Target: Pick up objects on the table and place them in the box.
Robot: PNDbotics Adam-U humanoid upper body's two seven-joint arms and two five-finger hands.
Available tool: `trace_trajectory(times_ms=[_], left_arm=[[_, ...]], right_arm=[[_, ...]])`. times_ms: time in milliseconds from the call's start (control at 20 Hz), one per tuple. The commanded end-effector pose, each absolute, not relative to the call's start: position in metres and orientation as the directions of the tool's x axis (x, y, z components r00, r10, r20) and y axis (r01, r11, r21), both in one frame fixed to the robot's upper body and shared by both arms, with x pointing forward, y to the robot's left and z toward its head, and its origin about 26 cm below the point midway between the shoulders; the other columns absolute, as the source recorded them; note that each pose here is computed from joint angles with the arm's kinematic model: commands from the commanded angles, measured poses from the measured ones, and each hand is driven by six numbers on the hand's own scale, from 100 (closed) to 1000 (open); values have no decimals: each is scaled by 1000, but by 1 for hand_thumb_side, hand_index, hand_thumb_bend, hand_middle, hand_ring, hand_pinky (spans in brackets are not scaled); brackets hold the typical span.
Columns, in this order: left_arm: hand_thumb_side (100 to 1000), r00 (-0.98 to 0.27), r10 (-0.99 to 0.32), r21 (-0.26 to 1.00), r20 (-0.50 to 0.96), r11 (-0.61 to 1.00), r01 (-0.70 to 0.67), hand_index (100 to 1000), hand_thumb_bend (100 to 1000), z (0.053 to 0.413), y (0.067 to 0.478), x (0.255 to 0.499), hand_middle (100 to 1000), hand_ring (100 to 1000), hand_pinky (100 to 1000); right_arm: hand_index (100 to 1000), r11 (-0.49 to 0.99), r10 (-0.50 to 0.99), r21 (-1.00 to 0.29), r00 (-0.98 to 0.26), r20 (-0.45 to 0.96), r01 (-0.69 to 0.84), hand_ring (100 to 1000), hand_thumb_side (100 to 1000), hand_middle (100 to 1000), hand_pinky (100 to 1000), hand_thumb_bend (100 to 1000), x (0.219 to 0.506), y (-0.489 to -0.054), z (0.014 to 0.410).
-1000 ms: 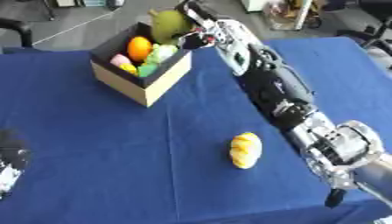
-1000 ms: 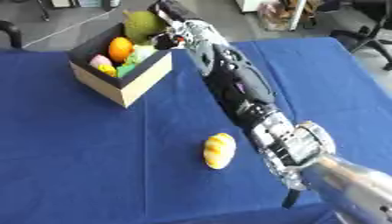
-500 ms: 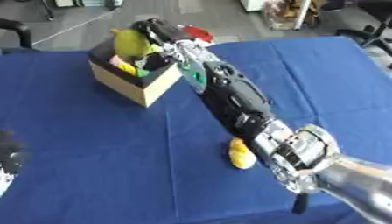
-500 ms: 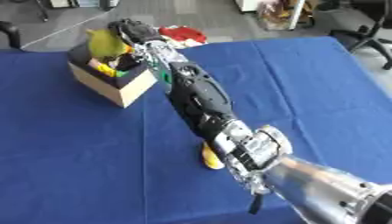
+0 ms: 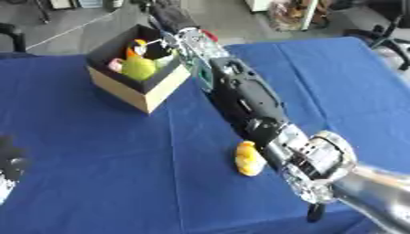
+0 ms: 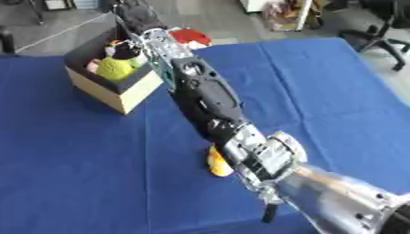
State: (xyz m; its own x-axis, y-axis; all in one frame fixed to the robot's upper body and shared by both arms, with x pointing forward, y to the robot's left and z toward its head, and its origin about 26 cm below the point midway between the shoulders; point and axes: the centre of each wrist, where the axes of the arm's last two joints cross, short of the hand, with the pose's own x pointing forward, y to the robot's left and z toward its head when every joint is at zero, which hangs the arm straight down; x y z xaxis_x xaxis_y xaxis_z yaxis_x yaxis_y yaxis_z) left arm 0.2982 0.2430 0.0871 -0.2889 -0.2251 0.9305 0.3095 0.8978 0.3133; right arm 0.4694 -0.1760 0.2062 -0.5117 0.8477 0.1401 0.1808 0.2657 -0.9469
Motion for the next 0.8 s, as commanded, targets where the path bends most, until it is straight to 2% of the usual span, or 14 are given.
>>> trace_trajectory(times_ms=[50, 250, 450, 800], left_arm=[[494, -301, -256, 338, 919, 904, 263, 841, 449, 93, 253, 298, 635, 656, 784], [495, -296, -270, 343, 916, 910, 231, 841, 450, 94, 259, 298, 636, 657, 785], [495, -295, -280, 349, 914, 912, 216, 841, 450, 95, 262, 297, 636, 658, 785], [496, -298, -283, 352, 912, 912, 212, 842, 450, 96, 262, 298, 636, 659, 785]], right_arm=[[870, 303, 775, -933, -619, 124, 193, 771, 185, 755, 866, 211, 444, -210, 244], [867, 260, 709, -962, -694, 129, 87, 788, 177, 770, 879, 186, 396, -251, 245], [874, 182, 683, -977, -700, 207, -111, 814, 178, 796, 896, 139, 360, -280, 219], [878, 10, 756, -901, -587, 291, -435, 843, 100, 825, 913, 139, 336, -316, 161]])
